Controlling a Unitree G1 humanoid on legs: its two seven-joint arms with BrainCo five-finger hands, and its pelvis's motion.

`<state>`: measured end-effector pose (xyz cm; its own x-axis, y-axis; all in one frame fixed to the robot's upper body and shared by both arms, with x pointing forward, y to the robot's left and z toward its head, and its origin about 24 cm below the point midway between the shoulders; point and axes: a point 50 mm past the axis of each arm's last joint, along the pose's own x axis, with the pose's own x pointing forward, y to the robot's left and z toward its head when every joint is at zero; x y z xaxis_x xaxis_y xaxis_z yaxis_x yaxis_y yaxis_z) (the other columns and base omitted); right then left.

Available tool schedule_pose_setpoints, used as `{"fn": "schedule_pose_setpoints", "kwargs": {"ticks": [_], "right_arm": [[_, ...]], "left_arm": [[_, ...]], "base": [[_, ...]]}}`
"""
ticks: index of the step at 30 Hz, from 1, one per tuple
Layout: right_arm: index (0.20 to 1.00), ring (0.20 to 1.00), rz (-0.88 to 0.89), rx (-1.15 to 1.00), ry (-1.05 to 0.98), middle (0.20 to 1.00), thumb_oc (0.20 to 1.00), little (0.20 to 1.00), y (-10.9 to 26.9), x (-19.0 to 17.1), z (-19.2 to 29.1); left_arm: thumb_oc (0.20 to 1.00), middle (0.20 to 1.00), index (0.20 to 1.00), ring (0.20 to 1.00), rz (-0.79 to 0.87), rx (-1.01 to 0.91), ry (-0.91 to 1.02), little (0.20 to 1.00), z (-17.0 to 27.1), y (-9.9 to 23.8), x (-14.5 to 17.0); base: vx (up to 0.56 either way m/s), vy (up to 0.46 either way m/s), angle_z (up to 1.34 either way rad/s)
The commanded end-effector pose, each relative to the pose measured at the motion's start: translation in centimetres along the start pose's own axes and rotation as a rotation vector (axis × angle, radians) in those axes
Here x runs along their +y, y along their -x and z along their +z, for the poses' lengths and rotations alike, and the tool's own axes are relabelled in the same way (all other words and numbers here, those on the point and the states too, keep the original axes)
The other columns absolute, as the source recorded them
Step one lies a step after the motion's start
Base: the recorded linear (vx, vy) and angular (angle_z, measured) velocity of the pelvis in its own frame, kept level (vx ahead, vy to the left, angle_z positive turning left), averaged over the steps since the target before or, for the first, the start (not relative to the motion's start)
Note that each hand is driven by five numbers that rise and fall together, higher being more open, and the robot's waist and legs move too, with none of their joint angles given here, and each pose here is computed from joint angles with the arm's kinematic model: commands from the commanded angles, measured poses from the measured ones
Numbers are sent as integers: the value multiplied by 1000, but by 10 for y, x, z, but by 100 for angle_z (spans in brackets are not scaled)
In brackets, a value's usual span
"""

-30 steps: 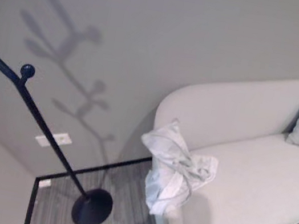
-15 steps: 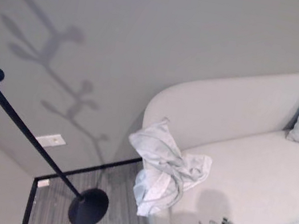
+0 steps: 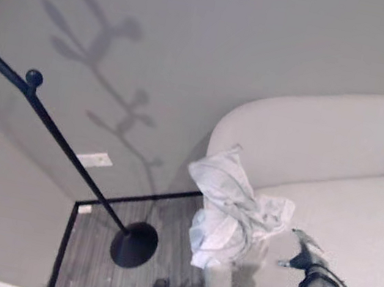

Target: Hang the clothes on the sofa on the clothes rack.

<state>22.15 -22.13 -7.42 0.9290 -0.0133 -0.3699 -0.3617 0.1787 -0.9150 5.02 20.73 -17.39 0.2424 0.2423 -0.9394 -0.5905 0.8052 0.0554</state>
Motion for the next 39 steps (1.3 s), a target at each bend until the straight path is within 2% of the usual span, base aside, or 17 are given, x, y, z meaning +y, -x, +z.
{"fn": "schedule_pose_setpoints", "kwargs": {"ticks": [1, 5, 9, 14, 20, 26, 39], "right_arm": [[1000, 1000, -116, -36, 31, 1000, 1000, 1000, -12, -10, 14], [1000, 1000, -54, -26, 219, 1000, 1000, 1000, -16, 9, 14], [1000, 1000, -58, 42, 276, 1000, 1000, 1000, -18, 10, 3], [1000, 1000, -132, 148, 353, 1000, 1000, 1000, -24, -10, -19], [1000, 1000, -146, 210, 364, 1000, 1000, 1000, -24, -20, -34], [1000, 1000, -215, 279, 353, 1000, 1000, 1000, -31, -46, -47], [1000, 1000, -419, 223, 216, 1000, 1000, 1000, -49, -72, -17]], "left_arm": [[1000, 1000, 1000, 1000, -31, -36, -42, 1000, 2, 0, -19], [1000, 1000, 1000, 1000, 6, -57, -74, 1000, 10, -1, -13], [1000, 1000, 1000, 1000, 32, -58, -83, 1000, 12, -1, -7], [1000, 1000, 1000, 1000, 59, -56, -104, 1000, 12, -1, 0], [1000, 1000, 1000, 1000, 43, -89, -124, 1000, 20, -2, -3], [1000, 1000, 1000, 1000, -72, -189, -132, 1000, 38, 0, -33], [1000, 1000, 1000, 1000, -7, -192, -125, 1000, 34, 0, -24]], "base": [[95, 76, 5], [26, 35, 15], [-27, 6, 10], [-25, -15, 6], [-19, -38, 13], [-62, -31, 16], [17, 0, 6]]}}
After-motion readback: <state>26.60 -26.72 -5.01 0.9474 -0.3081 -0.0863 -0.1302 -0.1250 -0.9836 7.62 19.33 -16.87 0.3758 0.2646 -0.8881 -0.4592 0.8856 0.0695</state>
